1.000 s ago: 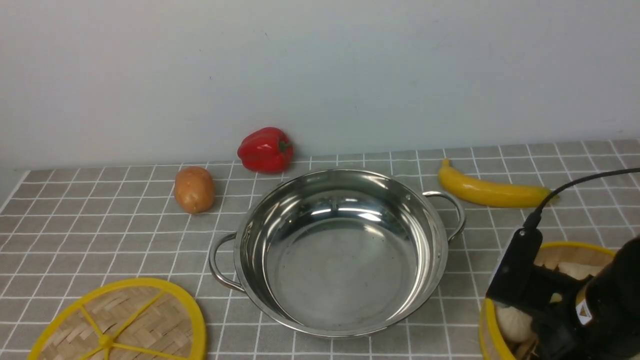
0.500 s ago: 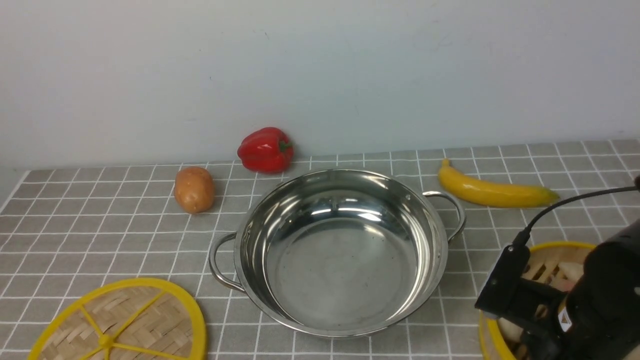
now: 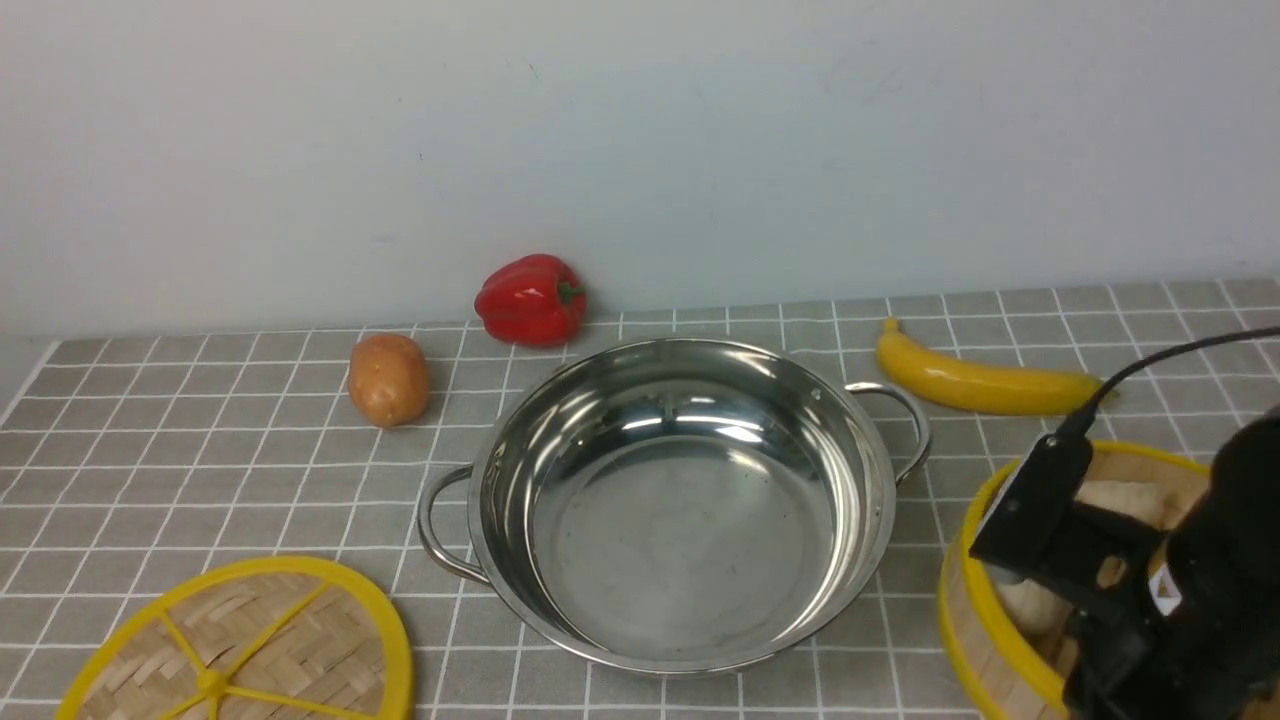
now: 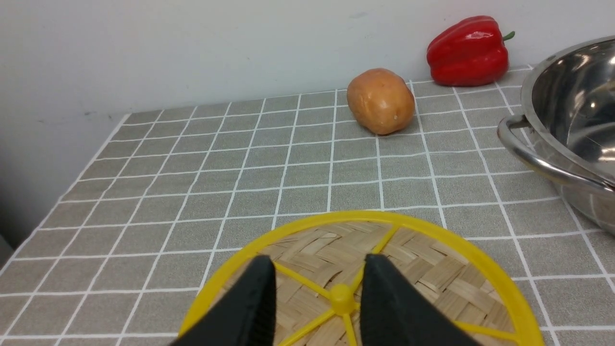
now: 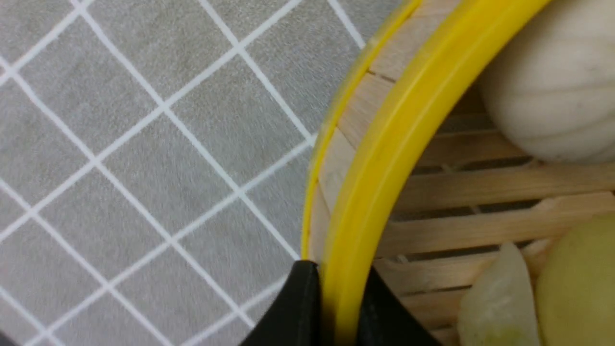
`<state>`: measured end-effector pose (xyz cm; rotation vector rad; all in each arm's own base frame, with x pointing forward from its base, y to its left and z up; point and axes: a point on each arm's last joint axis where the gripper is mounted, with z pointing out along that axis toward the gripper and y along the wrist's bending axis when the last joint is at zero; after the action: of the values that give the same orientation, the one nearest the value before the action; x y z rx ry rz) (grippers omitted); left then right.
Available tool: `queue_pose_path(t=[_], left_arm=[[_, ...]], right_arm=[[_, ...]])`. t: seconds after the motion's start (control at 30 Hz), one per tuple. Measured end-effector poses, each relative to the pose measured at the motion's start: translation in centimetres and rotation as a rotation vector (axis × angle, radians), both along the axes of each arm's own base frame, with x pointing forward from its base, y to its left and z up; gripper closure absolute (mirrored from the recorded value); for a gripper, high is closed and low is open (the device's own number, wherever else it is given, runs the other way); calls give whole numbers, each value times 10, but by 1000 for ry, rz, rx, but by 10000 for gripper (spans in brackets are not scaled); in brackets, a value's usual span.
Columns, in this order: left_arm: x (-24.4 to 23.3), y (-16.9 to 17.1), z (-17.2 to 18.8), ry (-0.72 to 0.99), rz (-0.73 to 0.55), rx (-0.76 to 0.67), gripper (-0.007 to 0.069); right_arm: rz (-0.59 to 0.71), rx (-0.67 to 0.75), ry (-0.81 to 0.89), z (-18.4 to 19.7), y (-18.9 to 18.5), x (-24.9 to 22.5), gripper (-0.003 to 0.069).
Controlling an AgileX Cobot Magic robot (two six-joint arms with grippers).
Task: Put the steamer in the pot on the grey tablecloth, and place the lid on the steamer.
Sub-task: 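Reach for and grasp the rim of the bamboo steamer holding the buns with the right gripper, then place the bamboo steamer basket of food into the steel pot with the right gripper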
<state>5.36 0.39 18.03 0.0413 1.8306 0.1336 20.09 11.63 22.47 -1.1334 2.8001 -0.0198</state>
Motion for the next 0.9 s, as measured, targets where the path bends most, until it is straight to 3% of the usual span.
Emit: queue_pose_path(t=[0.2, 0.43, 0.73, 0.9], left_arm=[[0, 0, 0, 0, 0, 0, 382], [0, 0, 0, 0, 0, 0, 382], [0, 0, 0, 0, 0, 0, 382], [0, 0, 0, 0, 0, 0, 382]], right_arm=[[-29, -110, -48, 30, -21, -14, 579], [67, -74, -164, 64, -23, -15, 579], [306, -4, -222, 100, 25, 23, 579], [519, 1, -260, 103, 95, 46, 579]])
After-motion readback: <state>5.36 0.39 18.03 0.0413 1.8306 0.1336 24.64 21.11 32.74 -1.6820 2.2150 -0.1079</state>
